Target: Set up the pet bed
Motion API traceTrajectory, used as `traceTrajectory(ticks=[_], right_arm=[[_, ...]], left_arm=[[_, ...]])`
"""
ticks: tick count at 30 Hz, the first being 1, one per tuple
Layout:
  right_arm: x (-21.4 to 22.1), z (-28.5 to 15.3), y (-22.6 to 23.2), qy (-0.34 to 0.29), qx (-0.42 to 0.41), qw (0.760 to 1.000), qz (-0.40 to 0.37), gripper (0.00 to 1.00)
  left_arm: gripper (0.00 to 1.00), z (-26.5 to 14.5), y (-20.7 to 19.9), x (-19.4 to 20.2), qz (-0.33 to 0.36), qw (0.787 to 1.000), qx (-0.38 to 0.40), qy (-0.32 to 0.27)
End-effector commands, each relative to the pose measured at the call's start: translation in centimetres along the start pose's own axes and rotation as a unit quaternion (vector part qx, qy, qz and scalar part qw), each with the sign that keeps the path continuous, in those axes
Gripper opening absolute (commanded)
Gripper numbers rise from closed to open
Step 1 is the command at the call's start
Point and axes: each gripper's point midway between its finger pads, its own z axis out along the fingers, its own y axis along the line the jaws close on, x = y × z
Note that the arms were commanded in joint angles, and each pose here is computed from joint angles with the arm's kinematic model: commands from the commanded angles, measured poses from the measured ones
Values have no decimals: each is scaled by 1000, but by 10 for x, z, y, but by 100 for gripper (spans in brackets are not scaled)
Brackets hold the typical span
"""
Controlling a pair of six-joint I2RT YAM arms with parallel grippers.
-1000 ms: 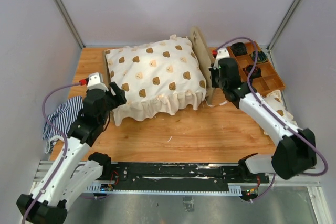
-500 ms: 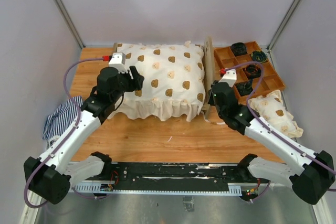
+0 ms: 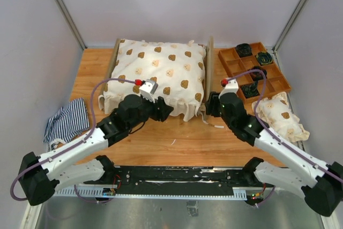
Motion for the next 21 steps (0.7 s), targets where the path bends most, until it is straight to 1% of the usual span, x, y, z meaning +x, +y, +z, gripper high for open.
traceTrajectory(ticks=[1,4,8,12,18,21], right_arm=[[33,-27,-18,19,-35,997,-73,53],[45,-42,-24,16,-55,996,-70,54],[54,-49,-26,9,-75,995,-66,53],[63,-43,-25,8,-83,994,-68,53],[76,-36,-20,27,-95,993,-71,52],[82,-34,-16,32,-107,991,-72,52]], left_arm=[[59,9,-36,10,-14,998,51,-21],[60,19,-52,29,-11,998,57,-8],[61,38,-54,48,-12,999,38,11],[61,54,-53,61,-11,1000,23,16],[61,78,-40,86,0,999,-19,31],[60,87,-39,89,2,999,-28,27]])
